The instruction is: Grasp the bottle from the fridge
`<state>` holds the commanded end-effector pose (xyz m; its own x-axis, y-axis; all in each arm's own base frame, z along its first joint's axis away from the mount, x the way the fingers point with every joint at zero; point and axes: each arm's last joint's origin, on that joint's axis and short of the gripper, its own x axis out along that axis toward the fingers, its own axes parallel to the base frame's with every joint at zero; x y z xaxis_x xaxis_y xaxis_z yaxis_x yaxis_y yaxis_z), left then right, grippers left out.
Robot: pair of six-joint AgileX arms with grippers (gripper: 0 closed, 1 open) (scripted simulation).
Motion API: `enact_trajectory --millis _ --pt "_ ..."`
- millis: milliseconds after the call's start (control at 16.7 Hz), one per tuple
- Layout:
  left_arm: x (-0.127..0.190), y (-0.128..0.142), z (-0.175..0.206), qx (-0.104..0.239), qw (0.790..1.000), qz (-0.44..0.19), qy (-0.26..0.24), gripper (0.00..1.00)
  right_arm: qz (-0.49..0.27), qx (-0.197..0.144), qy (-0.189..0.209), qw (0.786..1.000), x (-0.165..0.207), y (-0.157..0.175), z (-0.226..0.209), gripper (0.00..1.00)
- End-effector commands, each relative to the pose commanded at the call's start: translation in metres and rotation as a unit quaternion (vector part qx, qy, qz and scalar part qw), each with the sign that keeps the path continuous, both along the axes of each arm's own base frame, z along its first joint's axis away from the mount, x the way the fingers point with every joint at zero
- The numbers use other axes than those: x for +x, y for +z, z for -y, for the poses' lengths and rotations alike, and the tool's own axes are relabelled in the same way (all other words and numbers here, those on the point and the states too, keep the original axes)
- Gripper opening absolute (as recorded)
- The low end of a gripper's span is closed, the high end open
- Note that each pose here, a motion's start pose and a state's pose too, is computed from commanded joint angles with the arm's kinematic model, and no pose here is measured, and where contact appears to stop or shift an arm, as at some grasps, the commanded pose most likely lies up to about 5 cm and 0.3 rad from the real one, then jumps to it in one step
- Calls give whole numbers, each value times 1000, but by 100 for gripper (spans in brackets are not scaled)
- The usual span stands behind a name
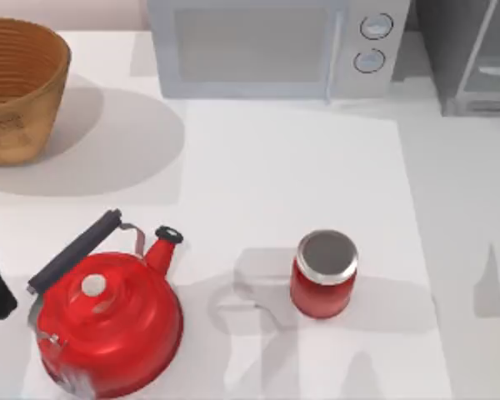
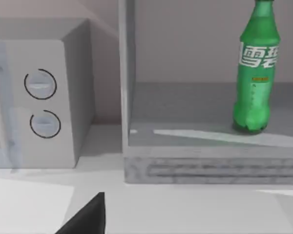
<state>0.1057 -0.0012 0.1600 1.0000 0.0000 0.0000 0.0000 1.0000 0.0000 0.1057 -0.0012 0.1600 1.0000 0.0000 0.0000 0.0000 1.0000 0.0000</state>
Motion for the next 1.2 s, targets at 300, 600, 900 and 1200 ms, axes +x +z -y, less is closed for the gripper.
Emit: enact_trajectory --millis 300,600,900,1200 --pt "0 0 0 0 1000 0 0 100 3 0 0 1000 3 3 2 100" --pt "0 0 0 0 1000 0 0 100 7 1 -2 1000 24 13 12 100" --pt "0 0 0 0 1000 0 0 100 -16 6 -5 1000 58 6 35 100" --pt "0 0 0 0 1000 0 0 100 -18 9 -3 1000 84 -14 64 100"
